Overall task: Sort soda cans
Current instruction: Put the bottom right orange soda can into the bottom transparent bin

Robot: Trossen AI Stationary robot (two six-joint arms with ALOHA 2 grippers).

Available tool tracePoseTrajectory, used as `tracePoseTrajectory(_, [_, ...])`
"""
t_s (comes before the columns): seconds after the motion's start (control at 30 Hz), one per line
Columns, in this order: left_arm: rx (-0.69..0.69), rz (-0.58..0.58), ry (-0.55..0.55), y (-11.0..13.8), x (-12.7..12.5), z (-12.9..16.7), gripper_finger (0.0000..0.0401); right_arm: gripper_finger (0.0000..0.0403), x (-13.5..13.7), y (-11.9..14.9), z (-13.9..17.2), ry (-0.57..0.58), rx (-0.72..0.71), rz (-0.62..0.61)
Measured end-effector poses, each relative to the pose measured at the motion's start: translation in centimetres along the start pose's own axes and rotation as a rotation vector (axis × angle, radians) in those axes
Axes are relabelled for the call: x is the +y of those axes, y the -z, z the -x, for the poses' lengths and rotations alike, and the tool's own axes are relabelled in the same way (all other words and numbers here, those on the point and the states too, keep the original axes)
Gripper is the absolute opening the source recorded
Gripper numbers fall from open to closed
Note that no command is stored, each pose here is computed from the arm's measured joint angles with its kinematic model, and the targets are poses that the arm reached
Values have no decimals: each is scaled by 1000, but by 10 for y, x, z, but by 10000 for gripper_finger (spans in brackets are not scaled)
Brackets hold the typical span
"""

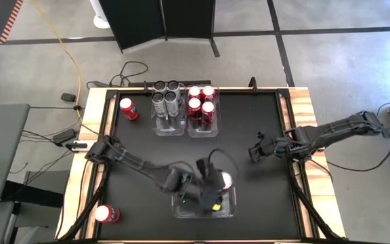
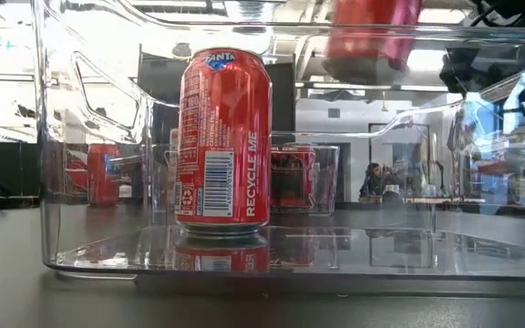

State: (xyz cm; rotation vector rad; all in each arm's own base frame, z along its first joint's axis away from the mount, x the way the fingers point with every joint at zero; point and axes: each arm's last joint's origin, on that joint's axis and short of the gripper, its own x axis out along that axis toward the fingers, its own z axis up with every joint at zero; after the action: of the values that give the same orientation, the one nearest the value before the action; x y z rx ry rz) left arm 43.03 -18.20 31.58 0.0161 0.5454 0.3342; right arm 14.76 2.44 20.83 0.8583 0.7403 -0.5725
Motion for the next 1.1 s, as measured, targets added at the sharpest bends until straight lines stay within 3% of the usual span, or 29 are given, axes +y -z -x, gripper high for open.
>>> tracePoseTrajectory(0.13, [6, 29, -28, 9, -6, 6, 298, 2, 4, 9, 3, -12, -10, 2])
tracePoseTrajectory(0.4, [20, 59, 39, 61, -23, -19, 298, 2, 11, 29, 12, -71, -14, -63])
tracePoseTrajectory(0.7, [32, 81, 65, 99, -16, -43, 298, 2, 18, 49, 13, -94, -15, -108])
tracePoseTrajectory(0.97, [28, 96, 78, 103, -13, -48, 301, 2, 32, 65, -1, -120, 15, -122])
tracePoseTrajectory(1.1, [28, 101, 75, 103, -12, -49, 337, 2, 42, 69, -9, -164, 21, -139])
